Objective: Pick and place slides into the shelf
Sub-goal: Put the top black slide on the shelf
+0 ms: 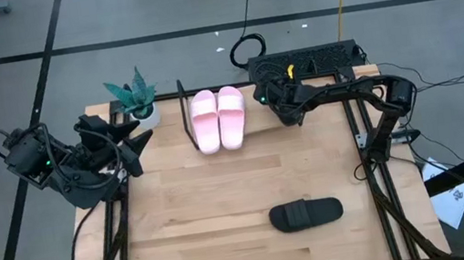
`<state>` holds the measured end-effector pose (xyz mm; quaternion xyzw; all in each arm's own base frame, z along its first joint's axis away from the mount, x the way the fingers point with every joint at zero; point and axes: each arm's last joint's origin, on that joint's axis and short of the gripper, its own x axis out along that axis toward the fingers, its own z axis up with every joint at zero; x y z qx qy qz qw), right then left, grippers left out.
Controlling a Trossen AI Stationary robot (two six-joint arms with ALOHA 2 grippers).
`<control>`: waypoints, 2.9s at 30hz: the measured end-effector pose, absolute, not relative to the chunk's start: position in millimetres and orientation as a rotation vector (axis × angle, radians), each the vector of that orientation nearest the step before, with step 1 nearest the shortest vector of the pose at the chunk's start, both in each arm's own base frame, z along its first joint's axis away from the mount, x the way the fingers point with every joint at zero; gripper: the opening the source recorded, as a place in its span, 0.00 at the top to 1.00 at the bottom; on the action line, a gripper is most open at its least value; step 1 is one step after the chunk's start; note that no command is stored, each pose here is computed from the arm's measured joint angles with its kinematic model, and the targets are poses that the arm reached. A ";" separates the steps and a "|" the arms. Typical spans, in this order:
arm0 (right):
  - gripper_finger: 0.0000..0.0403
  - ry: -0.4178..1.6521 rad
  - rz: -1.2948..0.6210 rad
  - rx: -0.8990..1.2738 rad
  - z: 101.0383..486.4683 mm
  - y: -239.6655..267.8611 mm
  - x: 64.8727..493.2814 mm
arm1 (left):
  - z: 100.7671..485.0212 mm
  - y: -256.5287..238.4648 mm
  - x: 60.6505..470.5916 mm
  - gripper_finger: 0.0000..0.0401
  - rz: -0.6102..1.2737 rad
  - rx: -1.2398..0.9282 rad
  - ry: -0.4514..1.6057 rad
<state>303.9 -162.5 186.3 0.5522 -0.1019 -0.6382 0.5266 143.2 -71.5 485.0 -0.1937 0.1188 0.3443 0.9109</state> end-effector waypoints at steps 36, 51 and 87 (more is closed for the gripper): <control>0.66 -0.159 -1.463 1.359 195.8 -154.8 303.0 | 484.8 -71.9 143.6 0.41 0.709 -0.393 0.247; 0.66 -0.125 -1.482 1.371 196.1 -152.7 299.2 | 484.9 -72.2 144.0 0.41 0.709 -0.398 0.244; 0.66 -0.131 -1.542 1.385 198.1 -140.3 294.1 | 477.1 -83.3 158.0 0.41 0.697 -0.408 0.299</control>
